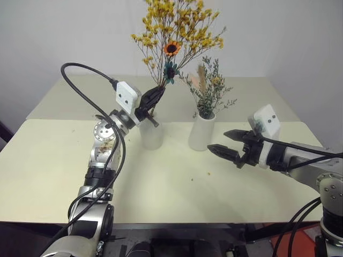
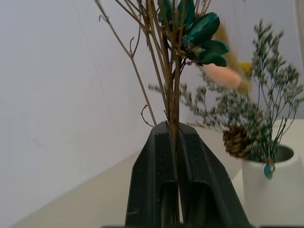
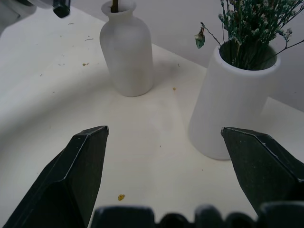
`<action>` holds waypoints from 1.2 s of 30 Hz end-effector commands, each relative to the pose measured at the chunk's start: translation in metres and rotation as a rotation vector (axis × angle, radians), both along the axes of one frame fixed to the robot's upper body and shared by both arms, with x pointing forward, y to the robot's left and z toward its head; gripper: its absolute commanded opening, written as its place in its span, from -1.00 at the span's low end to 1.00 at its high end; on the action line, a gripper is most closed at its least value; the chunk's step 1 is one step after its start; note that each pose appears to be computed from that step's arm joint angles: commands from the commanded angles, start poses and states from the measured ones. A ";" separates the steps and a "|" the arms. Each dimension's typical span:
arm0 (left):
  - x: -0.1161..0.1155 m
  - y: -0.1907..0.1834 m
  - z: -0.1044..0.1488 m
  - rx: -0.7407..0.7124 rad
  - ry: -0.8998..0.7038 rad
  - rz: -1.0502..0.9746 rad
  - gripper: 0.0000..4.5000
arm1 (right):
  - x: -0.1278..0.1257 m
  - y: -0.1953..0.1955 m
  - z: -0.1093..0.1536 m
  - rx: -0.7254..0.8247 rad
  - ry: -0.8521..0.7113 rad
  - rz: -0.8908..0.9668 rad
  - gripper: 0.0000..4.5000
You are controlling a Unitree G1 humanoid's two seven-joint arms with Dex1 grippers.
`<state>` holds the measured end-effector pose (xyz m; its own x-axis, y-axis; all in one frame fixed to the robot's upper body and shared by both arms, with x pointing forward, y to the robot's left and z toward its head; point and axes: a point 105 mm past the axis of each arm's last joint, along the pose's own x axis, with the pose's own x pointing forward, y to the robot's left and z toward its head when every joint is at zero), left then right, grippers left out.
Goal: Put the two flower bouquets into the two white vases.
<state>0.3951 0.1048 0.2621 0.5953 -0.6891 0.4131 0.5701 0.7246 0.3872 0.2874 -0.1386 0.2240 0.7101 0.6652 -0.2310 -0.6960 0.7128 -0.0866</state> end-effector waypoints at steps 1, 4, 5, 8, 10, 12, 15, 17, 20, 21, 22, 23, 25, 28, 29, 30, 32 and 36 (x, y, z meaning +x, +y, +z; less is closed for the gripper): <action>0.002 -0.001 0.013 -0.022 -0.059 0.006 -0.94 | -0.005 -0.004 0.010 -0.002 -0.052 -0.022 1.00; 0.004 -0.002 0.012 -0.014 -0.069 0.003 -0.94 | -0.006 -0.005 0.010 -0.002 -0.055 -0.029 1.00; 0.003 -0.003 0.013 -0.019 -0.074 -0.004 -0.94 | -0.006 -0.006 0.009 -0.004 -0.058 -0.032 1.00; 0.002 -0.003 0.015 -0.018 -0.095 -0.010 -0.85 | -0.005 -0.006 0.009 -0.008 -0.061 -0.035 1.00; -0.002 -0.004 0.016 -0.014 -0.111 -0.027 -0.66 | -0.005 -0.006 0.008 -0.010 -0.061 -0.033 1.00; -0.008 -0.003 0.018 -0.009 -0.120 -0.048 -0.38 | -0.005 -0.005 0.007 -0.012 -0.060 -0.030 1.00; -0.017 0.002 0.018 -0.002 -0.127 -0.053 0.04 | -0.005 -0.005 0.006 -0.016 -0.060 -0.027 1.00; -0.024 0.008 0.018 -0.006 -0.128 -0.052 0.28 | -0.005 -0.005 0.006 -0.017 -0.062 -0.027 1.00; -0.035 0.019 0.016 -0.025 -0.106 -0.030 0.43 | -0.005 -0.006 0.006 -0.016 -0.063 -0.029 1.00; -0.038 0.023 0.014 -0.022 -0.098 -0.013 0.43 | -0.005 -0.006 0.005 -0.015 -0.061 -0.029 1.00; -0.041 0.026 0.013 -0.019 -0.090 0.002 0.43 | -0.004 -0.005 0.004 -0.017 -0.059 -0.027 1.00; -0.044 0.029 0.012 -0.022 -0.081 0.011 0.43 | -0.004 -0.005 0.004 -0.017 -0.058 -0.025 1.00; -0.049 0.037 0.011 -0.035 -0.055 0.025 0.43 | -0.004 -0.004 0.003 -0.017 -0.058 -0.021 1.00; -0.057 0.051 0.006 -0.028 -0.020 0.067 0.43 | -0.003 -0.004 0.003 -0.013 -0.059 -0.021 1.00; -0.058 0.055 0.004 -0.028 -0.010 0.079 0.43 | -0.002 -0.004 0.003 -0.013 -0.059 -0.021 1.00; -0.059 0.060 0.002 -0.033 0.001 0.089 0.43 | -0.002 -0.004 0.003 -0.012 -0.057 -0.020 1.00; -0.060 0.066 -0.003 -0.018 0.023 0.107 0.43 | -0.001 -0.003 0.001 -0.012 -0.056 -0.018 1.00; -0.059 0.075 -0.011 0.007 0.049 0.142 0.43 | -0.001 -0.002 0.001 -0.009 -0.059 -0.014 1.00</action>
<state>0.3417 0.1769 0.2407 0.7161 -0.6046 0.3488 0.5063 0.7939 0.3366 0.2869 -0.1407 0.2153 0.7221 0.6482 -0.2418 -0.6837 0.7221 -0.1057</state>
